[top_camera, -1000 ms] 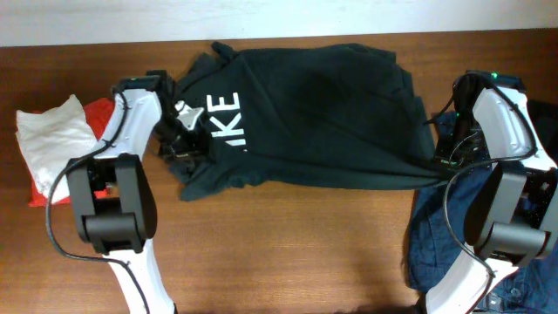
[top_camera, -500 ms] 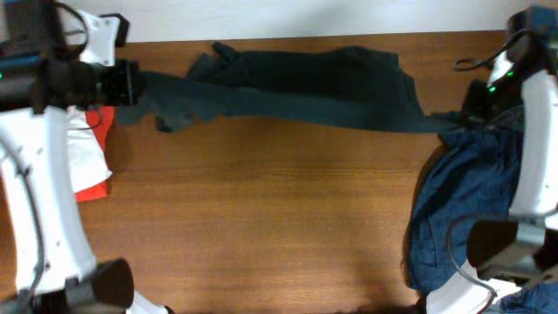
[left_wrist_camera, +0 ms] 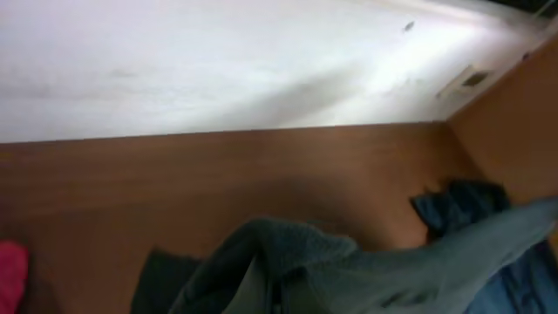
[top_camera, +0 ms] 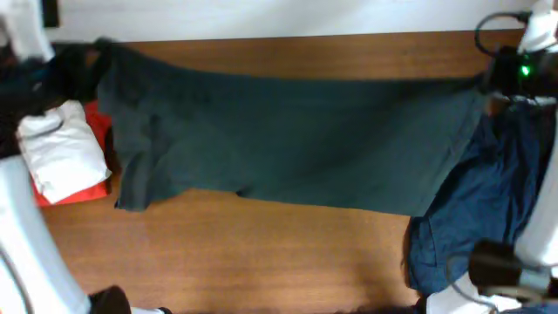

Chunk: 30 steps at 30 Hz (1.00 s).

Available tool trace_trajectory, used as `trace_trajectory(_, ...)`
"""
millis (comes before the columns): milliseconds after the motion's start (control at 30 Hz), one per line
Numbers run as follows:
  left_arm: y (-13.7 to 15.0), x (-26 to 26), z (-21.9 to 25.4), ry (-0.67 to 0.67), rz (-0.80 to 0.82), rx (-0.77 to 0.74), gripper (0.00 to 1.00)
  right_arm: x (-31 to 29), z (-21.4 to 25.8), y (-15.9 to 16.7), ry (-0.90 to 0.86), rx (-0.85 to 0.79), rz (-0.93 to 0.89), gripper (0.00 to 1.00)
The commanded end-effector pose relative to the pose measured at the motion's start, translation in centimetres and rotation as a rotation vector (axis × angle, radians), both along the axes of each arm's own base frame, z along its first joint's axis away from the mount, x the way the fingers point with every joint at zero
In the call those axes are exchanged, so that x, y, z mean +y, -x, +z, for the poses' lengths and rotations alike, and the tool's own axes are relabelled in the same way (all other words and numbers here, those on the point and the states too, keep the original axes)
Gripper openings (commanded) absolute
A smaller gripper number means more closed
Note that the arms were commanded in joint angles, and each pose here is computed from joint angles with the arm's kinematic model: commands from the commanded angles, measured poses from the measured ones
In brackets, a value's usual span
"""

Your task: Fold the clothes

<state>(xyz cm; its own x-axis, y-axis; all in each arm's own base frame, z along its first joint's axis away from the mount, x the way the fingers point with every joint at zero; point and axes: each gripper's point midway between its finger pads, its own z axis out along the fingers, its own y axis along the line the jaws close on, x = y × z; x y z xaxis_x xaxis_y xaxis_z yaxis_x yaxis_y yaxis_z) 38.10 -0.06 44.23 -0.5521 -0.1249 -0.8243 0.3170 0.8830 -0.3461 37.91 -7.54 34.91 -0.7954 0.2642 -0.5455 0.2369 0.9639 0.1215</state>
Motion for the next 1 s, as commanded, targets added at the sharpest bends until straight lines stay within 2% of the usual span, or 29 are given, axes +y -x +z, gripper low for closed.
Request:
trace_trajectory(0, -8.6, 0.4, -4.0, -0.135, 0.074, -0.011, 0.00, -0.8, -1.0, -5.8, -0.014, -0.095, 0.030, 0.04)
trace_trajectory(33, -12.1, 0.6, -3.9, -0.097, 0.105, -0.073, 0.00, -1.1, 1.5, -8.4, 0.001, -0.240, 0.020, 0.04)
trace_trajectory(67, -14.0, 1.2, -2.7, -0.052, 0.143, -0.141, 0.00, -1.4, 3.5, -9.4, 0.006, -0.331, 0.002, 0.04)
trace_trajectory(133, -15.6, 2.6, 2.8, 0.023, 0.202, -0.346, 0.00, -1.6, 8.6, -10.5, -0.015, -0.532, -0.050, 0.04)
trace_trajectory(200, -14.7, 4.6, 8.4, 0.099, 0.260, -0.489, 0.00, -1.6, 12.9, -9.8, 0.001, -0.669, -0.058, 0.04)
trace_trajectory(267, -11.8, 5.6, 13.7, 0.107, 0.223, -0.613, 0.00, -2.5, 16.0, -8.0, 0.064, -0.748, -0.116, 0.04)
trace_trajectory(333, -9.9, 4.2, 14.5, 0.121, 0.109, -0.599, 0.00, -2.4, 15.7, -7.2, 0.071, -0.726, -0.112, 0.04)
trace_trajectory(367, -9.5, 3.3, 11.0, 0.152, 0.068, -0.435, 0.00, -2.5, 13.7, -6.8, 0.064, -0.645, -0.126, 0.04)
trace_trajectory(433, -8.8, 3.5, 3.4, 0.090, 0.092, -0.156, 0.00, -3.8, 7.8, -5.2, 0.109, -0.395, -0.188, 0.04)
trace_trajectory(500, -6.0, 3.7, -5.4, 0.020, 0.125, 0.204, 0.00, -4.8, 1.2, -3.2, 0.141, -0.111, -0.226, 0.04)
trace_trajectory(567, -3.4, 2.7, -11.7, -0.011, 0.078, 0.474, 0.00, -4.2, -5.6, -1.4, 0.103, 0.163, -0.198, 0.04)
trace_trajectory(600, -2.7, 2.0, -14.7, 0.012, 0.057, 0.585, 0.00, -3.6, -9.4, -0.1, 0.069, 0.307, -0.182, 0.04)
trace_trajectory(667, -1.0, 0.9, -18.3, 0.042, 0.030, 0.740, 0.00, -3.0, -13.7, 2.6, 0.042, 0.485, -0.169, 0.04)
trace_trajectory(767, 3.5, -1.7, -24.0, 0.055, -0.087, 0.997, 0.00, -2.0, -19.1, 6.6, 0.007, 0.712, -0.152, 0.04)
trace_trajectory(833, 8.0, -2.9, -29.1, 0.005, -0.130, 1.234, 0.00, -1.3, -22.6, 10.4, -0.008, 0.881, -0.140, 0.04)
trace_trajectory(900, 12.6, -4.4, -33.0, 0.002, -0.179, 1.422, 0.00, -2.4, -24.8, 14.2, 0.084, 1.031, -0.216, 0.04)
trace_trajectory(967, 15.7, -5.4, -35.0, 0.000, -0.214, 1.530, 0.00, -3.3, -25.0, 15.3, 0.148, 1.064, -0.273, 0.04)
